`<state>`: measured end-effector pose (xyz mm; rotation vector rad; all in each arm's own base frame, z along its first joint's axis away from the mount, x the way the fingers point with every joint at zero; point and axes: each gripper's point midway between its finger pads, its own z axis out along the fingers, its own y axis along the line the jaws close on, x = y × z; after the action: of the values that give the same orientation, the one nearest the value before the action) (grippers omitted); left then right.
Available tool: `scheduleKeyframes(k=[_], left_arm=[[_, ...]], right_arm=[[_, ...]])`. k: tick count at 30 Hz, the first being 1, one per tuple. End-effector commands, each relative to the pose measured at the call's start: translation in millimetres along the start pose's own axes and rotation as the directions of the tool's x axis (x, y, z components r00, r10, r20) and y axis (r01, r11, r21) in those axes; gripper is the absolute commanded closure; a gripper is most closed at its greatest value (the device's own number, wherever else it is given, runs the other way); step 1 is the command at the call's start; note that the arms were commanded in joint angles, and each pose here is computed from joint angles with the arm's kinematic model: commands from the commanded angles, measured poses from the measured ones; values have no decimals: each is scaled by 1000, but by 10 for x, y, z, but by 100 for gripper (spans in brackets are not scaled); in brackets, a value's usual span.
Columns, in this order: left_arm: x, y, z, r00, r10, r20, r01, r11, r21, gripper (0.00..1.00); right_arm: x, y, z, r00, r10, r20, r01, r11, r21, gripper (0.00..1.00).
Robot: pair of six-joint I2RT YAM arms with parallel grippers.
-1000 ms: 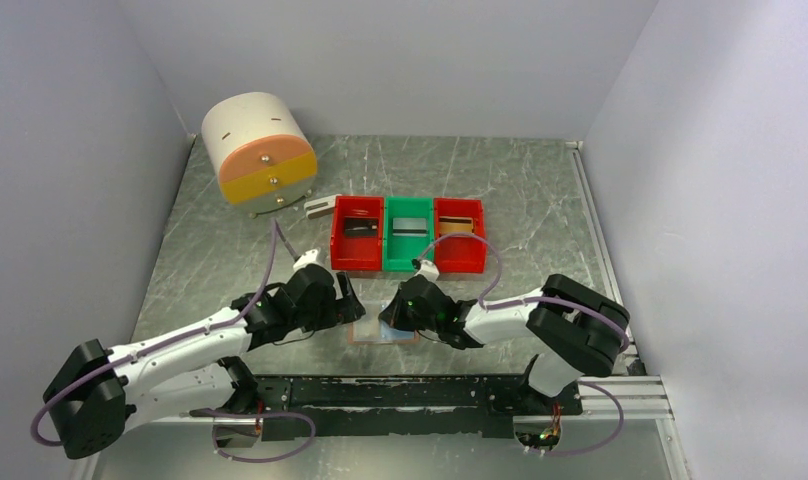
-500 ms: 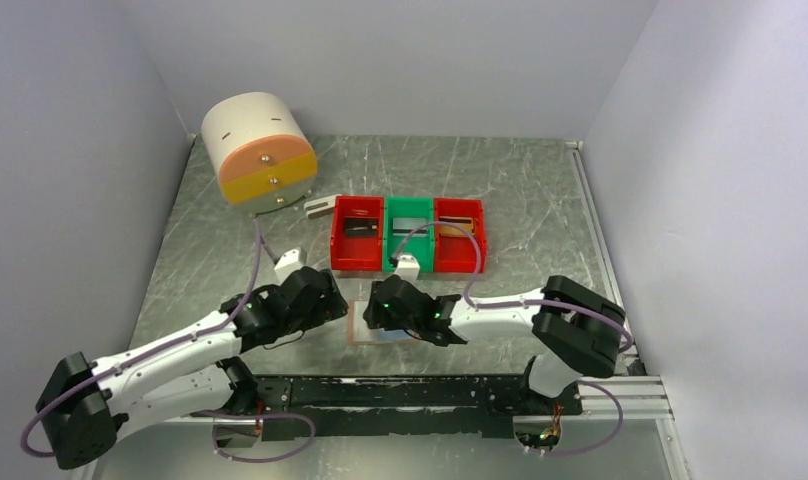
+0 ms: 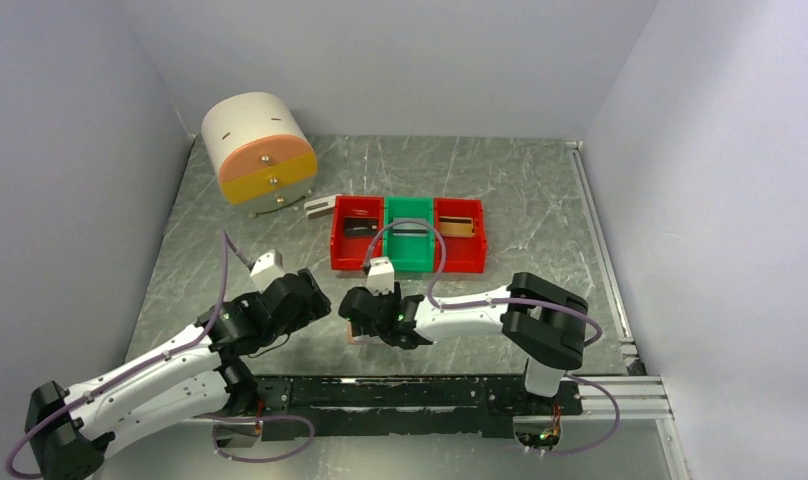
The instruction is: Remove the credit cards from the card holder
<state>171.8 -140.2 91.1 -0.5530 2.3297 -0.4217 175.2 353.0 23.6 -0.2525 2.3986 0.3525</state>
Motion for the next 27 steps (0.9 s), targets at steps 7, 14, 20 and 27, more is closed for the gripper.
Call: scheduleKeyframes(k=[7, 14, 20, 27], left_arm=[[22, 80, 41, 1000, 11, 0, -11, 999, -45, 1], [69, 70, 71, 1000, 11, -15, -12, 999, -37, 1], [83, 56, 75, 1000, 16, -22, -17, 999, -30, 1], [116, -10, 83, 999, 27, -41, -27, 1000, 0, 2]], right_arm=[[251, -338, 77, 992, -122, -38, 127, 971, 205, 33], [209, -245, 77, 994, -108, -26, 111, 974, 196, 43], [185, -158, 63, 997, -75, -20, 77, 986, 146, 45], [214, -153, 78, 999, 32, -44, -31, 999, 23, 50]])
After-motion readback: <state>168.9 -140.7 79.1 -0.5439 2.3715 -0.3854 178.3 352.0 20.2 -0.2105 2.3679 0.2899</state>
